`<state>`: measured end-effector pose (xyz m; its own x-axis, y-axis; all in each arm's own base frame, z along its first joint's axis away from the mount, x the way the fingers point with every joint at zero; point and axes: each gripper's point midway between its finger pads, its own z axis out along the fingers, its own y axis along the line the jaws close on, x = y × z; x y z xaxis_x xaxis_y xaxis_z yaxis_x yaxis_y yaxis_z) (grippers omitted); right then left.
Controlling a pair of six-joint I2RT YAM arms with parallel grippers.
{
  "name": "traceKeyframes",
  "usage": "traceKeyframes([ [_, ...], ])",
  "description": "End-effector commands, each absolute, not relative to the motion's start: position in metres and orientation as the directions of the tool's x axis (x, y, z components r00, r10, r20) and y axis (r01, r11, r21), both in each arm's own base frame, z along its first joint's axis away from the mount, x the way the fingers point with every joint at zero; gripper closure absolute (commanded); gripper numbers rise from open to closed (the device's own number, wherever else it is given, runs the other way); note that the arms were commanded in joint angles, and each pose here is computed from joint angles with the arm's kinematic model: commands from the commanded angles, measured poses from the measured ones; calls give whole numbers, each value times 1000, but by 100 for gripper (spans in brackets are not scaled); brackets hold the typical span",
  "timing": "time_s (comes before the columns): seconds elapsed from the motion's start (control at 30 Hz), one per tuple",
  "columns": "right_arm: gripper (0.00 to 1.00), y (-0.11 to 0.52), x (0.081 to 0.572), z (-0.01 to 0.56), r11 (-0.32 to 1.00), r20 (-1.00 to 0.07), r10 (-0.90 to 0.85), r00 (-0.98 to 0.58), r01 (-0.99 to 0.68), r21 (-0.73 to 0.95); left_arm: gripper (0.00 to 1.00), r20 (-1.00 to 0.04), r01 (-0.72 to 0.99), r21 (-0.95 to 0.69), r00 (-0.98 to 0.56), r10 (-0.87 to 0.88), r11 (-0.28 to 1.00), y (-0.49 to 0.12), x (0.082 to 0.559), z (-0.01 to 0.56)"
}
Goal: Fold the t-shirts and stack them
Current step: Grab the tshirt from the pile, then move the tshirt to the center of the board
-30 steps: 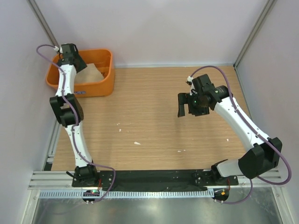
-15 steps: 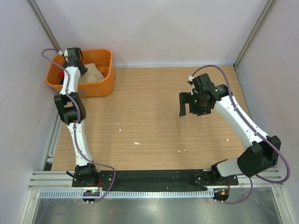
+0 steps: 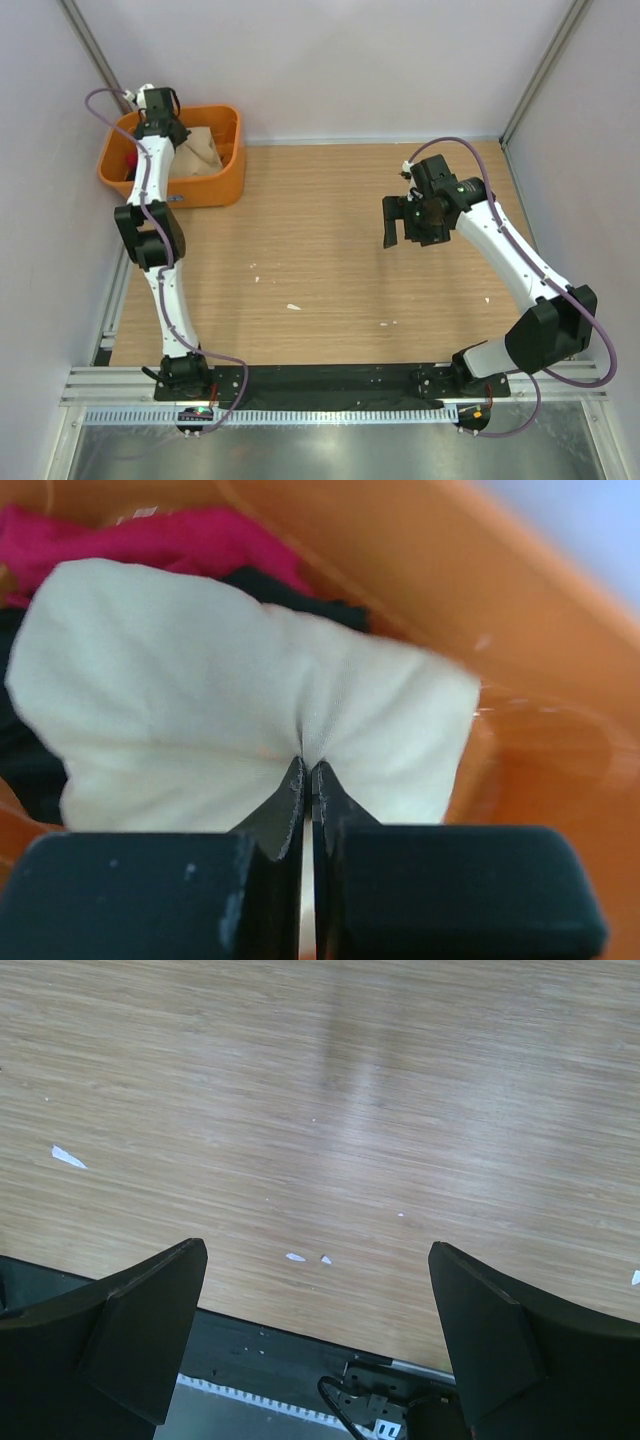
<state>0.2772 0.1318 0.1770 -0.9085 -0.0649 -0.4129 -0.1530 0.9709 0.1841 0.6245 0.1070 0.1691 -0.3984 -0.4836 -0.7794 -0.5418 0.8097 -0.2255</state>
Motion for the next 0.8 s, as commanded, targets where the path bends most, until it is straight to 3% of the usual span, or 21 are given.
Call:
traceKeyframes([
  [0.0, 0, 136, 282, 199, 962, -465, -53, -883, -169, 212, 100, -876, -382, -425, -53, -479, 820, 83, 614, 361],
  [0.23, 0, 144, 275, 209, 949, -467, 0, -884, -148, 279, 100, -785, -140, -605, 267, -559, 784, 66, 558, 527],
  [0.47, 0, 148, 268, 220, 933, -480, 58, -875, -123, 337, 100, -621, 170, -694, 352, -700, 700, 32, 489, 633],
  [0.6, 0, 152, 267, 225, 923, -484, 85, -871, -114, 368, 100, -613, 311, -714, 154, -775, 627, -25, 460, 632],
  [0.77, 0, 159, 264, 225, 904, -464, 125, -877, -92, 417, 100, -665, 329, -745, -295, -686, 580, -150, 414, 523],
])
